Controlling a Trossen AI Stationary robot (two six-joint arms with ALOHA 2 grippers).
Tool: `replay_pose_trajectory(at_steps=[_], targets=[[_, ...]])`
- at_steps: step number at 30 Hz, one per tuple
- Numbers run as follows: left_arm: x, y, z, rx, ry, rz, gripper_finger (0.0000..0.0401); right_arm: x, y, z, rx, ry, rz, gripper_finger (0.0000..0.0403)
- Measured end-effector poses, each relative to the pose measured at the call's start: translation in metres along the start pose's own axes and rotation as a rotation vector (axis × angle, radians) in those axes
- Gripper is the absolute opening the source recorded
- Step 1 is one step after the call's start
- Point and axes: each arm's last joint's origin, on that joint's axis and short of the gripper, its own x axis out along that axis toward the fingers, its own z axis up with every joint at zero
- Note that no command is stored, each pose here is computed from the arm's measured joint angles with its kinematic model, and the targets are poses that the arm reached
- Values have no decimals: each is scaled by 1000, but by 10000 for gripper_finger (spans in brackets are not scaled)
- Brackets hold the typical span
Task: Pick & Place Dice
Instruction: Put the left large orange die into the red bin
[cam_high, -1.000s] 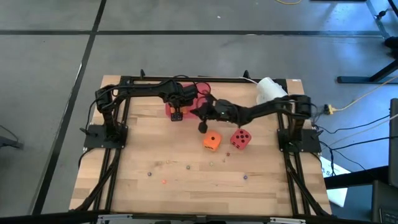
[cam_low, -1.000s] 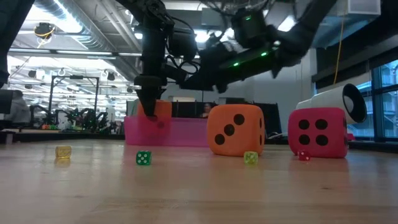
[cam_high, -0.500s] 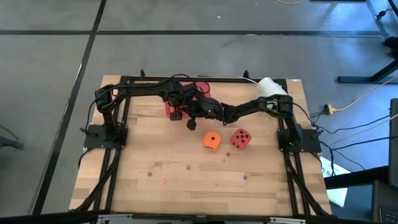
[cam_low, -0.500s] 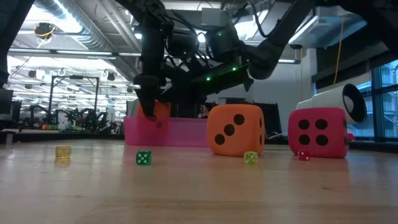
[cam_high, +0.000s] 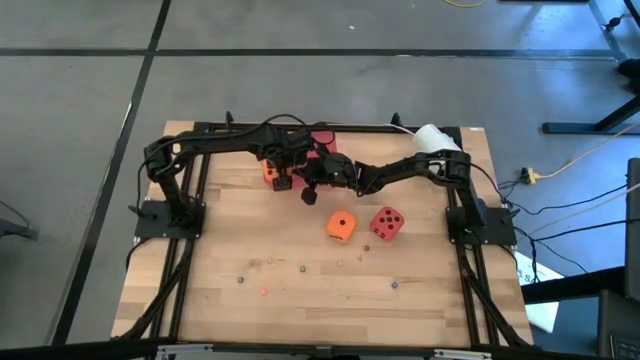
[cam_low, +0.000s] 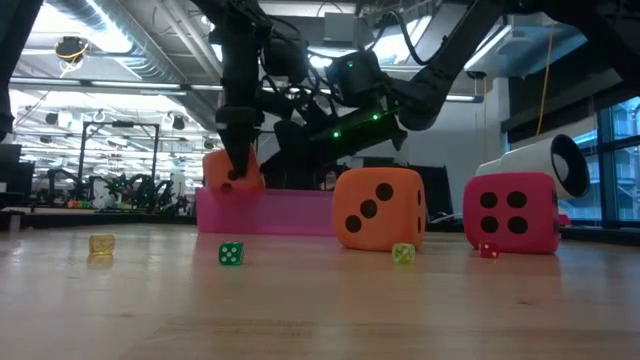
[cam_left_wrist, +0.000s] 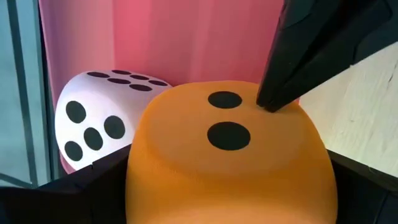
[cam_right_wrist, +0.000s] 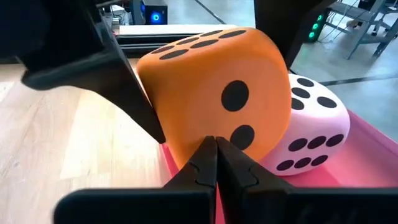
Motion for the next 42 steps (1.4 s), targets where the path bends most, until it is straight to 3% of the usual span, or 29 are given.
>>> replay_pose_trajectory(at_steps=[11, 20, 42], targets=[[16, -6, -6, 104, 13, -65, 391, -1, 6, 6, -2, -67, 19, 0], [16, -7, 2, 152, -92, -109, 391, -1, 9, 11, -13, -129, 110, 0], [16, -9, 2, 106, -78, -100, 391, -1, 2, 4, 5, -29, 37, 0]])
